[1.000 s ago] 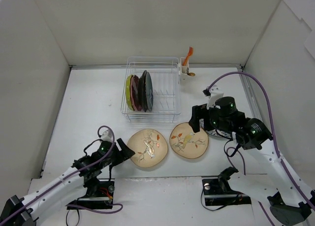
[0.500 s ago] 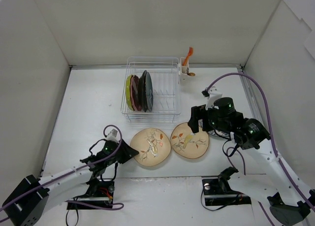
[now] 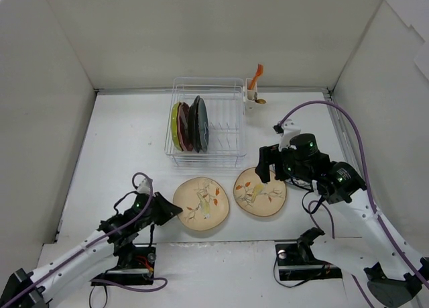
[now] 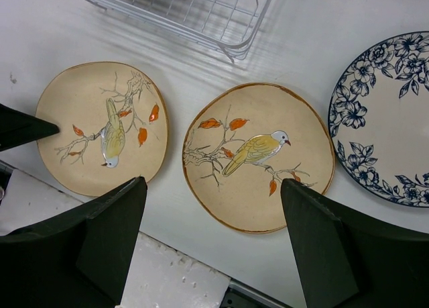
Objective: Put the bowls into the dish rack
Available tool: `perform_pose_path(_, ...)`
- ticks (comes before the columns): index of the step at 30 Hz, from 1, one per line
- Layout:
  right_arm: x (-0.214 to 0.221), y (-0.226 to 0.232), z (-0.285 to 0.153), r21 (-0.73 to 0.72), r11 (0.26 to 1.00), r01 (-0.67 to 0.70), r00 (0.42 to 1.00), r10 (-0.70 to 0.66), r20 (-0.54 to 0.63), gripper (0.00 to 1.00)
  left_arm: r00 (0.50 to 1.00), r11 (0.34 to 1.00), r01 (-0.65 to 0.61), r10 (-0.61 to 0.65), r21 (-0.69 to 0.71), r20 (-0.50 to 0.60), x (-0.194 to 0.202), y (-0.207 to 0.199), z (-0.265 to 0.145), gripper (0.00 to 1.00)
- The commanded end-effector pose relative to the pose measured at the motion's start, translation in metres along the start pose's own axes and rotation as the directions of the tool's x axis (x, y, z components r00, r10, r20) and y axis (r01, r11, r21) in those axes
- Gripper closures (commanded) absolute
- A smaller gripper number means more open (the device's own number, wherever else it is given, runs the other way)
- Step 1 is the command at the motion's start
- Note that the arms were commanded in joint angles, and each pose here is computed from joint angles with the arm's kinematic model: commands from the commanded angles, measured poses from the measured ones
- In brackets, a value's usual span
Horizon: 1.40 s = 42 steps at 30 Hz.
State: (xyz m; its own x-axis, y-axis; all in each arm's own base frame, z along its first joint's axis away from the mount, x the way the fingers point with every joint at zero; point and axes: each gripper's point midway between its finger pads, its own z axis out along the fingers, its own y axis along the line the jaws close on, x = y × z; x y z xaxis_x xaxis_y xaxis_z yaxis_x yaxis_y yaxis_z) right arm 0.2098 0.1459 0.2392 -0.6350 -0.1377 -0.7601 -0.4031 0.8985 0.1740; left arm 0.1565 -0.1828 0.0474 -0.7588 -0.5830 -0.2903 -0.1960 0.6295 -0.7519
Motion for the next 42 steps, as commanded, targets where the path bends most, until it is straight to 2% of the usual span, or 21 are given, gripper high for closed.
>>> perform_pose_path(1, -0.011, 0.007, 0.004, -0.04, 0.999, 0.025, 0.999, -0.024, 0.036, 0.22, 0.998, 0.999, -0.025, 0.024, 0.029, 0.055, -0.019, -0.029, -0.022, 1.0)
perform_pose_path(3, -0.012, 0.009, 0.003, -0.049, 0.998, 0.03, 0.999, -0.029, 0.037, 0.22, 0.998, 0.999, -0.03, 0.029, 0.014, 0.054, -0.02, -0.03, -0.028, 1.0)
perform_pose_path(8, -0.014, 0.012, 0.002, -0.065, 0.996, 0.056, 0.998, -0.053, 0.041, 0.22, 0.993, 0.996, -0.083, 0.079, 0.046, 0.084, -0.038, -0.067, -0.053, 1.0)
perform_pose_path(11, -0.017, 0.011, 0.002, -0.06, 0.997, 0.054, 0.998, -0.052, 0.044, 0.22, 0.987, 0.994, -0.111, 0.111, -0.001, 0.116, -0.051, -0.077, -0.07, 1.0)
perform_pose_path(19, -0.03, 0.01, -0.005, -0.041, 0.998, 0.049, 0.995, -0.046, 0.084, 0.22, 0.965, 0.979, -0.204, 0.2, 0.003, 0.168, -0.082, -0.134, -0.112, 1.0)
perform_pose_path(24, -0.043, 0.008, -0.015, -0.023, 0.999, 0.038, 0.991, -0.035, 0.13, 0.22, 0.937, 0.956, -0.292, 0.28, 0.029, 0.21, -0.103, -0.177, -0.132, 1.0)
perform_pose_path(26, -0.046, 0.006, -0.016, -0.007, 0.999, 0.033, 0.99, -0.032, 0.139, 0.22, 0.919, 0.948, -0.318, 0.309, -0.004, 0.244, -0.115, -0.186, -0.136, 1.0)
perform_pose_path(34, -0.053, 0.002, -0.023, 0.017, 1.0, 0.014, 0.985, -0.017, 0.171, 0.22, 0.782, 0.855, -0.506, 0.509, -0.113, 0.359, -0.182, -0.295, -0.131, 1.0)
perform_pose_path(38, -0.056, 0.0, -0.029, 0.025, 1.0, 0.007, 0.981, -0.012, 0.191, 0.22, 0.709, 0.805, -0.554, 0.59, -0.213, 0.386, -0.204, -0.323, -0.116, 1.0)
perform_pose_path(42, -0.055, -0.005, -0.031, 0.047, 0.999, -0.012, 0.98, 0.003, 0.201, 0.22, 0.612, 0.756, -0.566, 0.652, -0.328, 0.447, -0.227, -0.339, -0.101, 1.0)
